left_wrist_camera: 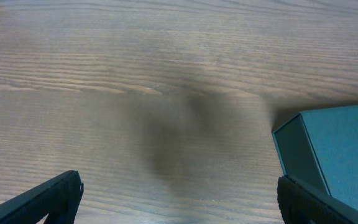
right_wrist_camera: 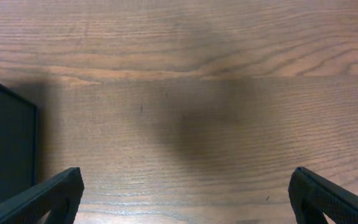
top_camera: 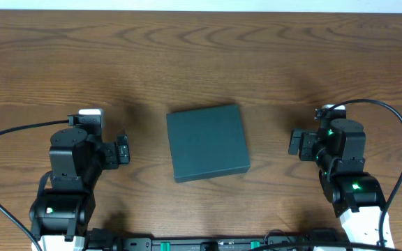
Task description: Pack container
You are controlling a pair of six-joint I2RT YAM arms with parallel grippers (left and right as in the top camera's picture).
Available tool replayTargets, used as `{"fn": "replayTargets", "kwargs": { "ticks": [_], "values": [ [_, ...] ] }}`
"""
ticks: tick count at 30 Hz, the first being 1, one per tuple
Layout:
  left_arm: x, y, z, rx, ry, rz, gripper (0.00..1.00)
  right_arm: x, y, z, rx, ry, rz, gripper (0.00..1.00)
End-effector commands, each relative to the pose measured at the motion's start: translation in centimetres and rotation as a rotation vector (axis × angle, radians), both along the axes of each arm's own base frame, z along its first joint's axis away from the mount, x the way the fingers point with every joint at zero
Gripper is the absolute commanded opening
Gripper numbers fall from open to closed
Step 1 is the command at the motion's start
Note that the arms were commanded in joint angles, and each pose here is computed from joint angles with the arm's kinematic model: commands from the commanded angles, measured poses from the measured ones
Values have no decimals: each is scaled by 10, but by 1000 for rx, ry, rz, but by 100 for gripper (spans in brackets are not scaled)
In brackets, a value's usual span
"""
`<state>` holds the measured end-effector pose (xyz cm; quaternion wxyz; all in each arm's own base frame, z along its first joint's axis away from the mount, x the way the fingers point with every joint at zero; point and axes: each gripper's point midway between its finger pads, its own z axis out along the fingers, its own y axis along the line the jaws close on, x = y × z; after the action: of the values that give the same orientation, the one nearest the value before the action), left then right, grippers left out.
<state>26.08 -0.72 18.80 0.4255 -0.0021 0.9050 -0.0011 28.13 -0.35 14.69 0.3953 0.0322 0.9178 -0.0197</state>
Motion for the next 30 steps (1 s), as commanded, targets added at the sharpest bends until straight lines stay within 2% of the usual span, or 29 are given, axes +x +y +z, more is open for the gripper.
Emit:
{"fn": "replayTargets", "kwargs": {
  "ticks": [1, 18, 21, 26, 30],
  "values": [
    [1, -1, 0, 0, 2, -5, 99, 1, 1, -1, 0, 6, 0, 99],
    [3, -1, -4, 1, 18, -5, 99, -4, 1, 9, 0, -26, 1, 99],
    [3, -1, -4, 1, 18, -5, 99, -23, -1, 27, -57, -79, 18, 99],
    [3, -1, -4, 1, 18, -5, 99, -65, 30, 68, 67, -285, 166, 99],
    [3, -1, -4, 1, 18, -5, 99, -88, 32, 66, 83, -418, 191, 99]
  ]
}}
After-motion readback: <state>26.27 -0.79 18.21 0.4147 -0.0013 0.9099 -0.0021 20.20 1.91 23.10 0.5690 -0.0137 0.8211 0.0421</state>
